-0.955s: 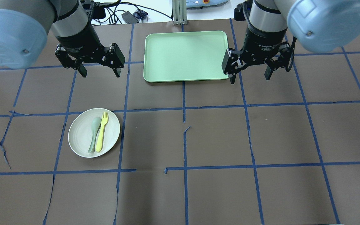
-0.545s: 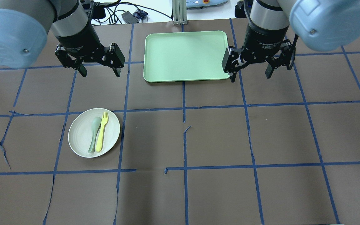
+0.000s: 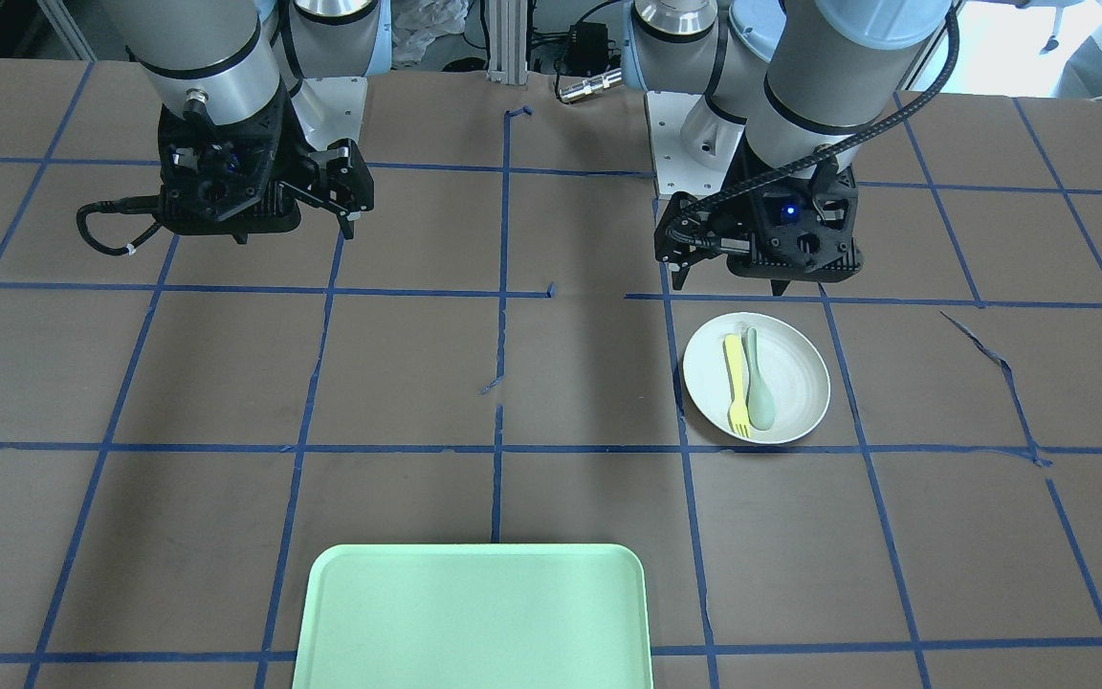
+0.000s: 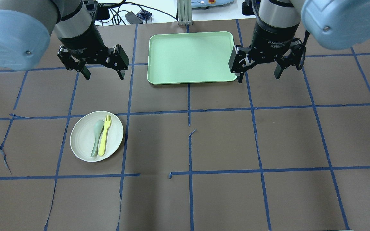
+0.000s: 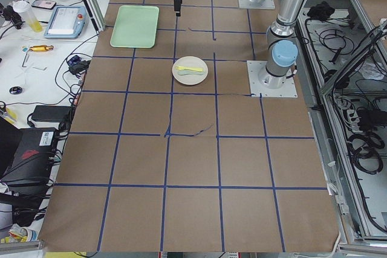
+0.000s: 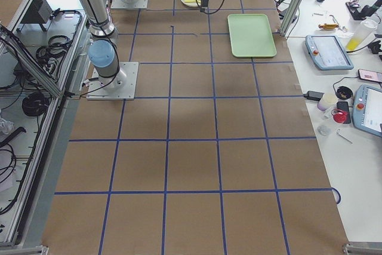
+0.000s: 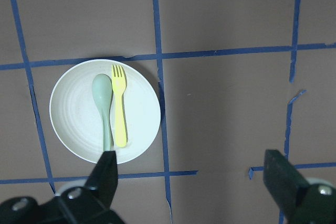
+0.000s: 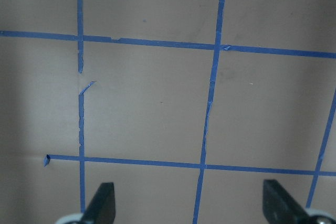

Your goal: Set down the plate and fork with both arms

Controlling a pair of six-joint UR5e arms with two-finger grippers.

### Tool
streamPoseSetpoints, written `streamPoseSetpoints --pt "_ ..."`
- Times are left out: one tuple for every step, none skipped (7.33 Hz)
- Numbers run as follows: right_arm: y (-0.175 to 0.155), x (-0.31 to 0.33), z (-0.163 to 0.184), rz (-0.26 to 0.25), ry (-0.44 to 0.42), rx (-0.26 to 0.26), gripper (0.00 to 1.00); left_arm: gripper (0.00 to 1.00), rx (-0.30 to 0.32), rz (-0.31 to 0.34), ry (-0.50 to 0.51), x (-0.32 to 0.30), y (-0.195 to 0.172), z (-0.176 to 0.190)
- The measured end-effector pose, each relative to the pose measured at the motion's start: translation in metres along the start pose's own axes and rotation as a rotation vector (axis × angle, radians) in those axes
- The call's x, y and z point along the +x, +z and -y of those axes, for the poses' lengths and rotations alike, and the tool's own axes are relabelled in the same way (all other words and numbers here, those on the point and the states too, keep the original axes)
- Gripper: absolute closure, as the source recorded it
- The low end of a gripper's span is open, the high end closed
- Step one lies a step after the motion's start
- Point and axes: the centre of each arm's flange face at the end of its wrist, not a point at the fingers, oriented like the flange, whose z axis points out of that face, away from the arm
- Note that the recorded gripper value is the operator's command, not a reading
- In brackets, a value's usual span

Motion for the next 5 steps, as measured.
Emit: streamPoseSetpoints --pt "0.0014 -0.0004 0.0004 0.000 -0.001 -0.002 0.00 0.00 -0.002 0.000 0.003 0.0011 0.0015 0.0007" --pt "0.0021 -0.0006 0.0007 0.000 -0.001 -0.002 0.00 0.00 -0.005 0.000 0.006 0.0024 0.0039 0.0020" --pt "0.0032 -0.0011 0.0011 0.000 -0.001 -0.004 0.00 0.00 -0.007 0.000 0.007 0.0032 0.0056 0.0031" --pt "0.0050 -0.0024 0.0014 0.001 -0.003 -0.008 0.00 0.00 -0.006 0.001 0.007 0.0037 0.0053 0.0035" --pt "0.0067 -0.0041 0.0017 0.001 -0.005 -0.012 0.00 0.00 0.002 0.002 0.008 0.0043 0.0020 0.0027"
